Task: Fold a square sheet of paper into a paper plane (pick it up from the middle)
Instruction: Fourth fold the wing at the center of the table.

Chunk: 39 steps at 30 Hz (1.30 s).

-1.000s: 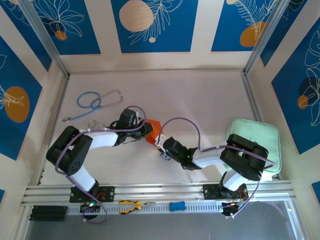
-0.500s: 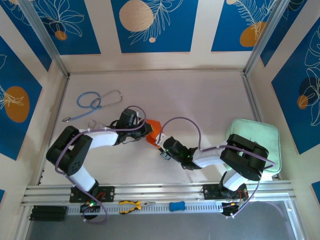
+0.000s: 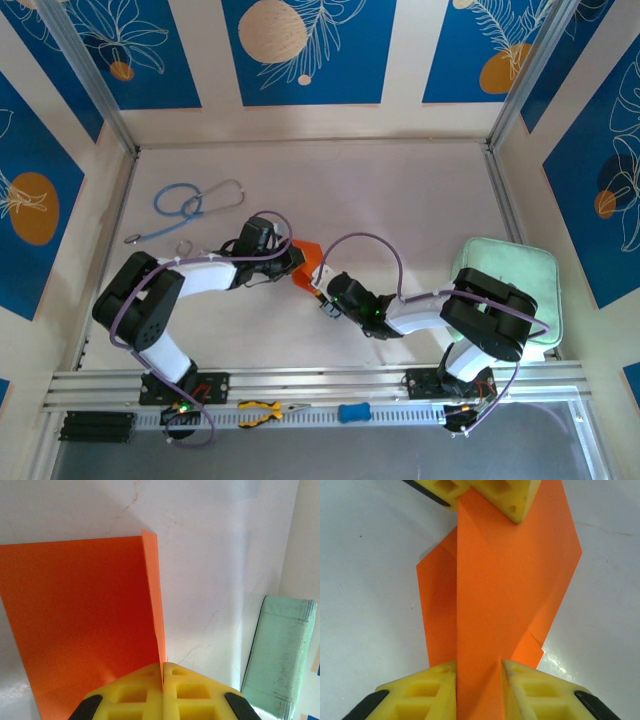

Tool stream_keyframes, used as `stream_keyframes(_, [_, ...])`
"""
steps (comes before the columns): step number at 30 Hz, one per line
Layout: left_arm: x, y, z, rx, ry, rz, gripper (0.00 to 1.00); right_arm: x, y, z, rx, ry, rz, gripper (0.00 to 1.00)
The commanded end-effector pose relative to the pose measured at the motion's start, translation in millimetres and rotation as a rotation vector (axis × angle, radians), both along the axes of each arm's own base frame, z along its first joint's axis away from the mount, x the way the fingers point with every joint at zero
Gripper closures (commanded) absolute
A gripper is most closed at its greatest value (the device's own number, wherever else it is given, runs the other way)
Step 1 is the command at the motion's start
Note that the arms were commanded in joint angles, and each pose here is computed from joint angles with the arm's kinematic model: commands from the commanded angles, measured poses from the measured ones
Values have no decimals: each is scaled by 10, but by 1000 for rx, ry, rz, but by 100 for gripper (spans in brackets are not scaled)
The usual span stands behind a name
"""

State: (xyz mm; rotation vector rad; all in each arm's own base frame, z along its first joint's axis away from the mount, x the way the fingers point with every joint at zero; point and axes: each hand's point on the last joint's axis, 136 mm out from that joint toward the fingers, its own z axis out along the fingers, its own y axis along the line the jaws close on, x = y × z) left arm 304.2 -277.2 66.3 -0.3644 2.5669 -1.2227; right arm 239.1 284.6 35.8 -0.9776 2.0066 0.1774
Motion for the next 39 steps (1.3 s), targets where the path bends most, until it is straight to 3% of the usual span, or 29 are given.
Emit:
stream_keyframes(1, [36, -60, 92, -6, -24, -18, 95, 87, 61, 124, 50, -26, -23, 74])
stream_keyframes(19, [46, -55, 128, -7, -33, -12, 93, 58, 43, 76, 53, 10, -32, 86])
stream_keyframes(25, [59, -23, 173, 2, -50, 1, 81, 54, 38, 54, 64, 34, -41, 91])
stream_keyframes(32, [55, 155, 296, 61, -97, 58, 51, 35, 68, 5, 94, 96, -54, 92])
stream_keyframes(39, [30, 304, 373, 110, -123, 97, 46, 23, 94, -56, 140, 177, -81, 92])
